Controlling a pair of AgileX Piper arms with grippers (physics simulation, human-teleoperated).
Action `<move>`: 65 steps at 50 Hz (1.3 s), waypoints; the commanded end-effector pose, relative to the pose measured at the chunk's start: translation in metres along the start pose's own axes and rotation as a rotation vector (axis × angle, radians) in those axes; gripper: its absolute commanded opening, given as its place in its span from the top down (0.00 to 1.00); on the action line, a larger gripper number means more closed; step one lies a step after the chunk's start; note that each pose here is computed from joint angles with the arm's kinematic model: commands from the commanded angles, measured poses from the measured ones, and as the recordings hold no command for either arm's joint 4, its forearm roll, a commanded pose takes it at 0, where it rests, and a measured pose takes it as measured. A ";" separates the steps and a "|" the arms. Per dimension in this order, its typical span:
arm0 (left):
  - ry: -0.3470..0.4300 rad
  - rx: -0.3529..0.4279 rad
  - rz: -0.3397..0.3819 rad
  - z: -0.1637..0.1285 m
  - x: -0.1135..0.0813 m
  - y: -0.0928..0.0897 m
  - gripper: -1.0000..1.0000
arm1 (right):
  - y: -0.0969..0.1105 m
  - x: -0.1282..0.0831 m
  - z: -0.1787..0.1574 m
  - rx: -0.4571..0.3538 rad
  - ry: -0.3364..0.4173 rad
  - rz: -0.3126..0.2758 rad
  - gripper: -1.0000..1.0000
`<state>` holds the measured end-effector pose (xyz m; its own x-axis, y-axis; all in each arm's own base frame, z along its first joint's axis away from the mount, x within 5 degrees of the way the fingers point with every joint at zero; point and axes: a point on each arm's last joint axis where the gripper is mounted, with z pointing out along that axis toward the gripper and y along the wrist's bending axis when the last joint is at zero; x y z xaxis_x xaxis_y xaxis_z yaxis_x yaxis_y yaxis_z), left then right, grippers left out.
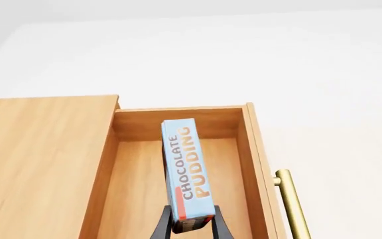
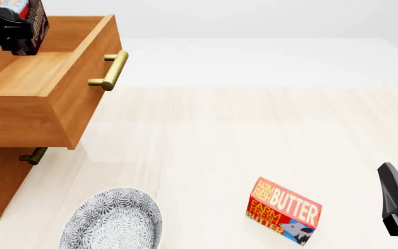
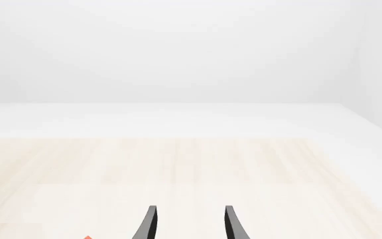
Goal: Put the chocolate pudding in the top drawer of the cabinet and close it.
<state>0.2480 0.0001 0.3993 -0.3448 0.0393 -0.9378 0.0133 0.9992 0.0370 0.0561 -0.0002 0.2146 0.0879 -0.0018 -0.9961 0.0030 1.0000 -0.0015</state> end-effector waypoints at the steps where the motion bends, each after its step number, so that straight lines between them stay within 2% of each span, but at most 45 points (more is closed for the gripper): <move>1: 0.001 0.003 0.000 0.017 -0.001 -0.001 1.00 | 0.000 0.000 0.000 0.000 0.000 0.000 0.00; 31: 0.022 -0.018 -0.035 0.049 0.012 0.005 1.00 | 0.000 0.000 0.000 0.000 0.000 0.000 0.00; 65: 0.050 -0.077 -0.086 0.070 0.043 0.023 1.00 | 0.000 0.000 0.000 0.000 0.000 0.000 0.00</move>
<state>0.2983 0.0192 0.3443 -0.3850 -0.0481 -0.9217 -0.0730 0.9971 -0.0215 0.0561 -0.0002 0.2146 0.0879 -0.0018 -0.9961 0.0030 1.0000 -0.0015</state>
